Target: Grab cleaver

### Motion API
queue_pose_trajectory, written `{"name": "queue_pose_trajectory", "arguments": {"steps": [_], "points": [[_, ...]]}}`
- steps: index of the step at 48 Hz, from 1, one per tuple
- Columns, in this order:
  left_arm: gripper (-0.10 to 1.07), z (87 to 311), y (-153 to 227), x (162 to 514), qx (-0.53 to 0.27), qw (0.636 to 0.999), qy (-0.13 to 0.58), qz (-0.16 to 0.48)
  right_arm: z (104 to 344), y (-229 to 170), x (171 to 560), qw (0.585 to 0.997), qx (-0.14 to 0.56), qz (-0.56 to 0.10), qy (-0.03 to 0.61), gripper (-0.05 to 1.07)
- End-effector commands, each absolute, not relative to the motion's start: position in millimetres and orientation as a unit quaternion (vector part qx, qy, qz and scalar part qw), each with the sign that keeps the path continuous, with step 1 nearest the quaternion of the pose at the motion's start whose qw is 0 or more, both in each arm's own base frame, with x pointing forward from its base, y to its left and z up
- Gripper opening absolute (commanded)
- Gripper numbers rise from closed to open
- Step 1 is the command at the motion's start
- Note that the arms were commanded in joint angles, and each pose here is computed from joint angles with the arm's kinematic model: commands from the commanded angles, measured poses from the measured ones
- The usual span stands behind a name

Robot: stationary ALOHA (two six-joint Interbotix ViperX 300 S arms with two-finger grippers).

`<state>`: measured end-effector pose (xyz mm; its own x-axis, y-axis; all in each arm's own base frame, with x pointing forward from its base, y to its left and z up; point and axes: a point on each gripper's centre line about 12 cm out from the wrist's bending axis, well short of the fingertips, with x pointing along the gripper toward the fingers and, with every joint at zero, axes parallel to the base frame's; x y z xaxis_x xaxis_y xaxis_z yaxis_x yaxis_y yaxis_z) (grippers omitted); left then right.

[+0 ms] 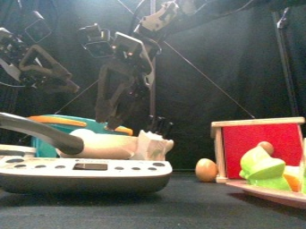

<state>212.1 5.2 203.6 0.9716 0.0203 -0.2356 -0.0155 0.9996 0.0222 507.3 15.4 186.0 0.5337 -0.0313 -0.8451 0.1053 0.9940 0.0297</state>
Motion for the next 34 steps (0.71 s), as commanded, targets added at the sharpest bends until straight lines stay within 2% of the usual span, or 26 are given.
{"name": "queue_pose_trajectory", "arguments": {"steps": [1, 5, 16, 27, 34], "points": [[0.87, 209.0, 5.0, 215.2, 0.010, 0.994, 0.111, 0.009, 231.7, 13.0, 508.2, 0.899, 0.043, -0.038, 0.434, 0.91], [0.87, 210.3, 5.0, 215.8, 0.011, 0.994, 0.109, 0.008, 241.1, 11.7, 507.3, 0.903, 0.046, -0.039, 0.425, 0.91], [0.87, 214.8, 5.1, 217.7, 0.010, 0.995, 0.100, 0.009, 302.2, -3.8, 497.2, 0.929, 0.058, -0.048, 0.364, 0.91], [0.87, 216.9, 5.1, 218.4, 0.010, 0.995, 0.094, 0.009, 350.7, -54.3, 487.7, 0.944, 0.113, -0.087, 0.297, 0.91], [0.87, 217.9, 5.0, 218.6, 0.011, 0.996, 0.090, 0.008, 366.2, -93.9, 488.0, 0.948, 0.166, -0.113, 0.249, 0.91]]}}
